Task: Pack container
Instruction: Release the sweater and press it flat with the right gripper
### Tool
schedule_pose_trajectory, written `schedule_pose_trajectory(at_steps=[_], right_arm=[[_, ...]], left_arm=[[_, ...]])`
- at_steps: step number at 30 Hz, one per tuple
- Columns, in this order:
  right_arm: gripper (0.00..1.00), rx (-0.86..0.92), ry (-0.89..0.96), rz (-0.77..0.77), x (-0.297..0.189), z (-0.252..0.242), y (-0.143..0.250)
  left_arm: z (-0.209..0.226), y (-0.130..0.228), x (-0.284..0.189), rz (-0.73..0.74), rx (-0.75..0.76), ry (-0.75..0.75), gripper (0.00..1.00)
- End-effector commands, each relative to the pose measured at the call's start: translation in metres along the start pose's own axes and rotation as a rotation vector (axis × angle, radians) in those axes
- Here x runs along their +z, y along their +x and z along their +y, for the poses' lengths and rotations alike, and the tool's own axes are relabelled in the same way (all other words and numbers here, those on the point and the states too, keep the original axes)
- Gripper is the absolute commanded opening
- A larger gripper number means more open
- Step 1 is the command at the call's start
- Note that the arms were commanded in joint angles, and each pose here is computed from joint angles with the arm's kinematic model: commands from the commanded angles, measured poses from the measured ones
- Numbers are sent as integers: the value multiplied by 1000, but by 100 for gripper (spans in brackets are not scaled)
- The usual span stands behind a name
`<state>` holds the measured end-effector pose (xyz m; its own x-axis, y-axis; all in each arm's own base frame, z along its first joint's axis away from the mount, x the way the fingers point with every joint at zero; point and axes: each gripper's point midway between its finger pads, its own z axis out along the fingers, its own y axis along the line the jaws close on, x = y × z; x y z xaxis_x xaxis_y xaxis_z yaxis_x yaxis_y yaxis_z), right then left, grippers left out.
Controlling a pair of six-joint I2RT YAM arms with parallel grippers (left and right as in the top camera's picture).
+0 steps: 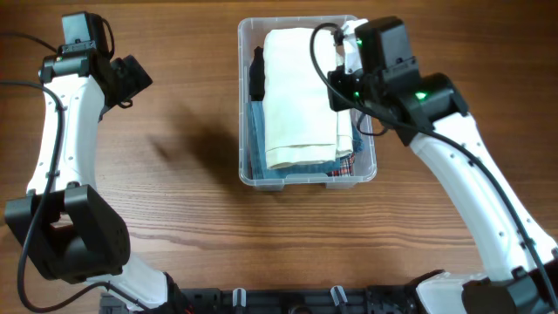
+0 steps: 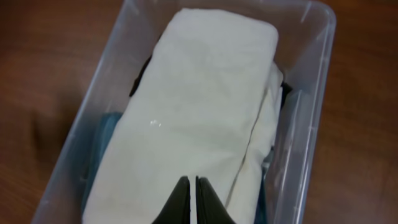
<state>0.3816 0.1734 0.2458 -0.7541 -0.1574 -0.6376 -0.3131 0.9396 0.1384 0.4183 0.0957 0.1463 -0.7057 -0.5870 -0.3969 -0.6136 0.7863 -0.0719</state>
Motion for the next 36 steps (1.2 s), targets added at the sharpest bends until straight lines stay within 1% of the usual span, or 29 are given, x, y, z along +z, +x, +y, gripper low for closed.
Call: schedule_pose_trajectory(at_steps=[1,3,4,11,15,17,19,22,25,27,31,34,36], right_arm=[[4,37,-51,105,16,8,27],[4,42,-43,153,31,5,44],[4,52,-34,205,47,1,63],[4,107,-35,440,94,-6,155],[4,120,-24,486,105,-12,185],[4,124,-27,478,105,-11,182],[4,125,-56,444,101,-5,167],[4,122,-123,360,86,10,130],[4,113,-223,264,56,33,88],[4,92,-265,226,44,46,77],[4,46,-293,238,41,67,84],[4,-1,-322,245,52,88,92],[4,-25,-295,258,64,92,103]], left_arm=[[3,1,3,9,-23,-3,100],[3,1,3,9,-23,-3,100],[3,1,3,9,-23,-3,100],[3,1,3,9,-23,-2,100],[3,1,3,9,-23,-2,100],[3,1,3,9,-23,-3,100],[3,1,3,9,-23,-3,100],[3,1,3,9,-23,-3,100],[3,1,3,9,-23,-3,100],[3,1,3,9,-23,-3,100],[3,1,3,9,-23,-3,100],[3,1,3,9,-23,-3,100],[3,1,3,9,-23,-2,100]])
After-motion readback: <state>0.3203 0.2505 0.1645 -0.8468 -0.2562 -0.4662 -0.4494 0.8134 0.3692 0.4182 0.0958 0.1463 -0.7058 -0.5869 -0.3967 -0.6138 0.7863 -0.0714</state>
